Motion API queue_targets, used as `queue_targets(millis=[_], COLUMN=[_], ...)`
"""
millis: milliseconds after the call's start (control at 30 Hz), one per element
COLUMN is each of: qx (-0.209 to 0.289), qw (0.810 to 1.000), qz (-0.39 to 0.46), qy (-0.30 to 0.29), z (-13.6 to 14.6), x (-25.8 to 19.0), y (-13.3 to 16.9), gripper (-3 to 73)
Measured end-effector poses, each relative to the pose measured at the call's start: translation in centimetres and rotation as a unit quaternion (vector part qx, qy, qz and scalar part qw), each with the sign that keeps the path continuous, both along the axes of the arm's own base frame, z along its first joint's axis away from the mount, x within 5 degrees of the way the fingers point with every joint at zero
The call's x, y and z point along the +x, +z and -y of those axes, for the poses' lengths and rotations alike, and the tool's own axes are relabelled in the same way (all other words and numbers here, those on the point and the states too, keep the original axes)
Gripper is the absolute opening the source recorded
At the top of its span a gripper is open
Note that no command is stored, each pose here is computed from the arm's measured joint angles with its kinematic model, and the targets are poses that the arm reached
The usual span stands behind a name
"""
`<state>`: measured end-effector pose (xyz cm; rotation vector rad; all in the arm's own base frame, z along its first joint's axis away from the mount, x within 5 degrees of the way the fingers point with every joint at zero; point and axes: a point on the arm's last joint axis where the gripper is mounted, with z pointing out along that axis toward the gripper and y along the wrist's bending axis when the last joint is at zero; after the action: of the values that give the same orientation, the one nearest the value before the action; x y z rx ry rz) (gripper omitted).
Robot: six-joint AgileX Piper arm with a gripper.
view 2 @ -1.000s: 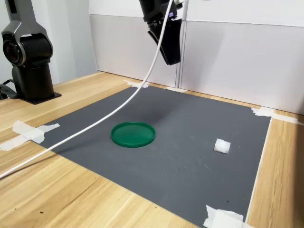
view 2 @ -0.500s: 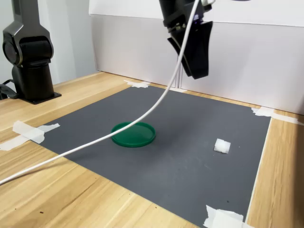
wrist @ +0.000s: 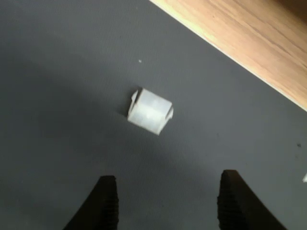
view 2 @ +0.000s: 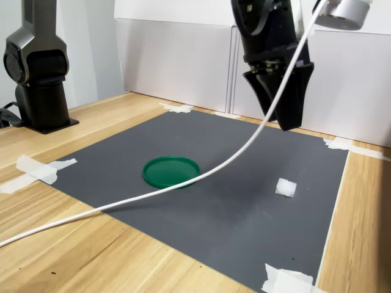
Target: Grasp a white terminal and put it in the green lid.
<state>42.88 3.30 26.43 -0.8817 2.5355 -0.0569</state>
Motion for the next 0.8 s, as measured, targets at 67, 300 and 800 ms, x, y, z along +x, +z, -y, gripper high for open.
queue_targets(millis=[67, 300, 800], qx=[-0.001, -0.007, -0.016], qw=[1.0, 0.999, 0.998], qz=[-0.007, -0.031, -0.048], qy=[0.003, 0.018, 0.022], z=[-0.2, -0.9, -0.9], x=[0.4, 1.2, 2.4], y=[-0.5, -3.1, -6.7], gripper=[52.7, 52.7, 52.4])
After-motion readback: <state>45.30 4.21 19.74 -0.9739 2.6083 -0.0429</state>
